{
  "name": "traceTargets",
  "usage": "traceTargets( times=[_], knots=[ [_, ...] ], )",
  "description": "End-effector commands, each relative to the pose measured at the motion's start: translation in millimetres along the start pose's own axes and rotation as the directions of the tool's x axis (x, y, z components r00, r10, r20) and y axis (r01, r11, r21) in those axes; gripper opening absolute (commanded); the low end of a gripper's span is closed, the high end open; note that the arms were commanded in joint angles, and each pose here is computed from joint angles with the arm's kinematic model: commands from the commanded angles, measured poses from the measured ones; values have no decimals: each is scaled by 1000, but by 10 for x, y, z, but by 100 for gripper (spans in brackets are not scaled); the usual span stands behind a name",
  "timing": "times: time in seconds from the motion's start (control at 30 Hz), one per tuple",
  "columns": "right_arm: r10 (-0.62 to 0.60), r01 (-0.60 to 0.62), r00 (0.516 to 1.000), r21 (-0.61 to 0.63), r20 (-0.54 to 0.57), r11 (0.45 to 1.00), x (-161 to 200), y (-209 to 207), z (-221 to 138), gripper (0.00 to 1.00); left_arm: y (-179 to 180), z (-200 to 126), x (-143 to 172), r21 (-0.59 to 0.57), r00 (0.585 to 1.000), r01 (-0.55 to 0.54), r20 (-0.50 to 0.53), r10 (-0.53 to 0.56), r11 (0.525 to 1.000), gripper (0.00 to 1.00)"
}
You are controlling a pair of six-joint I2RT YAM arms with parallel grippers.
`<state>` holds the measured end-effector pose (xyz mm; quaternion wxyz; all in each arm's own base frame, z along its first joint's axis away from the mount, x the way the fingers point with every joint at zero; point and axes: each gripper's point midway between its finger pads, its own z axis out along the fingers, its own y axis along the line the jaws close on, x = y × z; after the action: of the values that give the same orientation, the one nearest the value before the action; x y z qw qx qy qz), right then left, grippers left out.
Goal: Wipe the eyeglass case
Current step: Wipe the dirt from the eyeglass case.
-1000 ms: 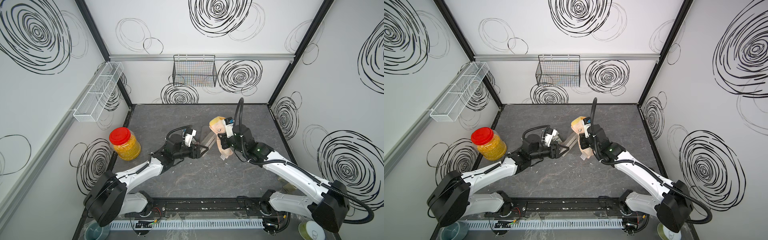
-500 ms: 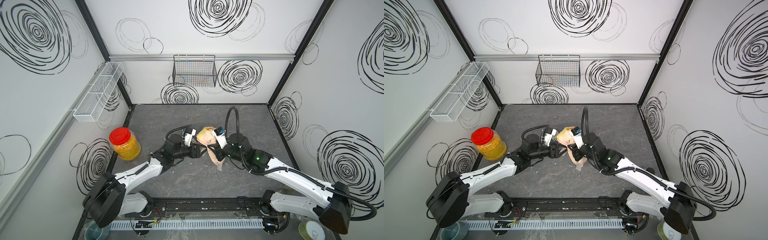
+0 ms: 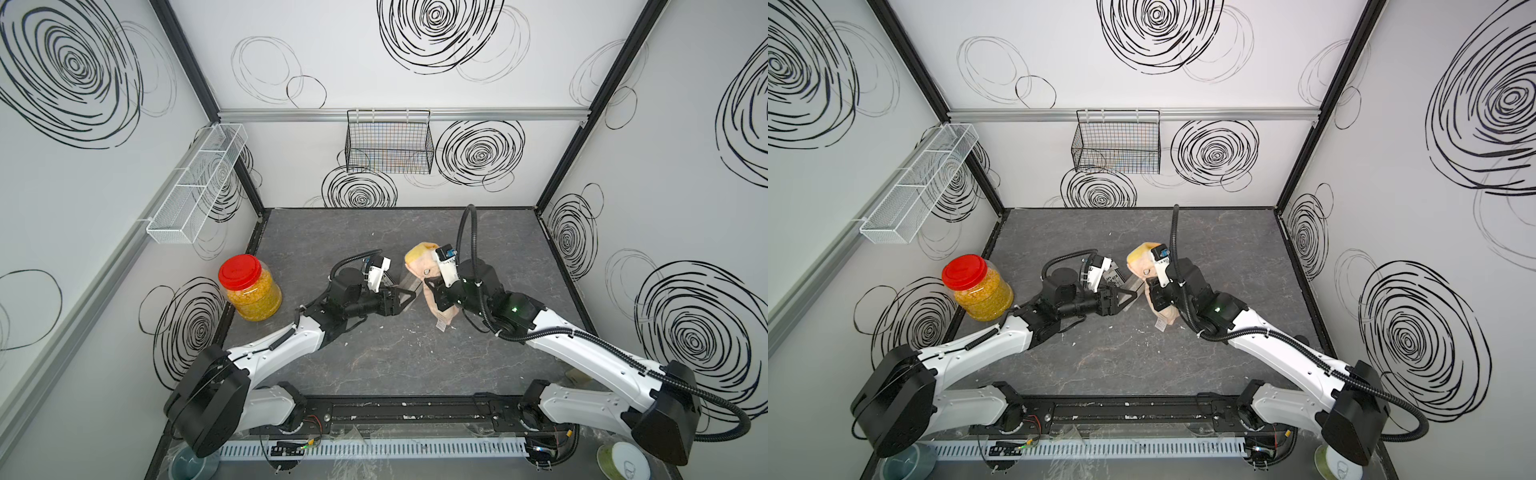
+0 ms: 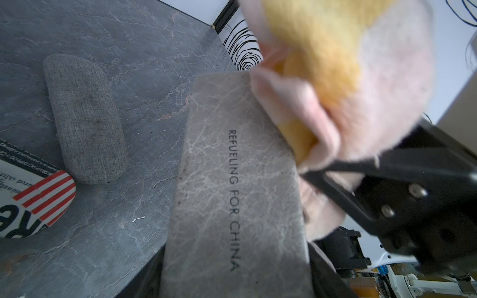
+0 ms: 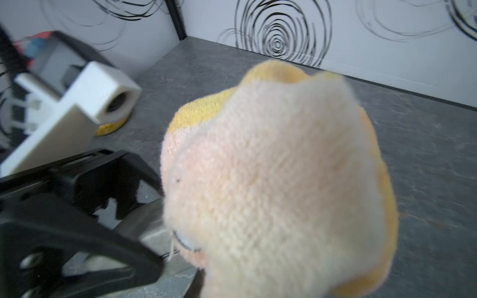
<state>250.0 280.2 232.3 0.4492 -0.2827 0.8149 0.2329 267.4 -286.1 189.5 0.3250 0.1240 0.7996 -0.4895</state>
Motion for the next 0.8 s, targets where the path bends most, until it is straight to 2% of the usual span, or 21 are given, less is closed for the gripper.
traceTargets(
  times=[0.0,0.07,0.1,0.23,0.37,0.53,0.63,0.77],
  knots=[
    [-56,61,998,-188,32,980,-8,403,-99,20,-440,-103,-328,133,986,-135,116,119,982,61],
    [-54,59,998,-189,28,980,17,404,-103,20,-445,-105,-335,134,986,-136,117,120,982,61],
    [-43,47,999,-152,30,987,20,332,-89,19,-450,-107,-347,135,985,-137,120,121,981,61],
    [22,-26,999,104,31,994,-3,-152,-42,19,-456,-111,-344,138,985,-137,119,121,981,61],
    [134,-136,991,235,23,962,14,-594,-41,19,-470,-147,-374,138,984,-135,136,116,981,61],
    [251,-255,967,274,50,927,64,-918,-121,19,-471,-220,-402,149,984,-122,149,99,981,60],
    [266,-267,963,263,39,927,112,-962,-152,19,-494,-316,-509,167,977,-130,193,96,977,60],
    [250,-244,968,184,-10,952,210,-839,-110,20,-473,-457,-652,181,967,-121,244,75,976,60]
  ],
)
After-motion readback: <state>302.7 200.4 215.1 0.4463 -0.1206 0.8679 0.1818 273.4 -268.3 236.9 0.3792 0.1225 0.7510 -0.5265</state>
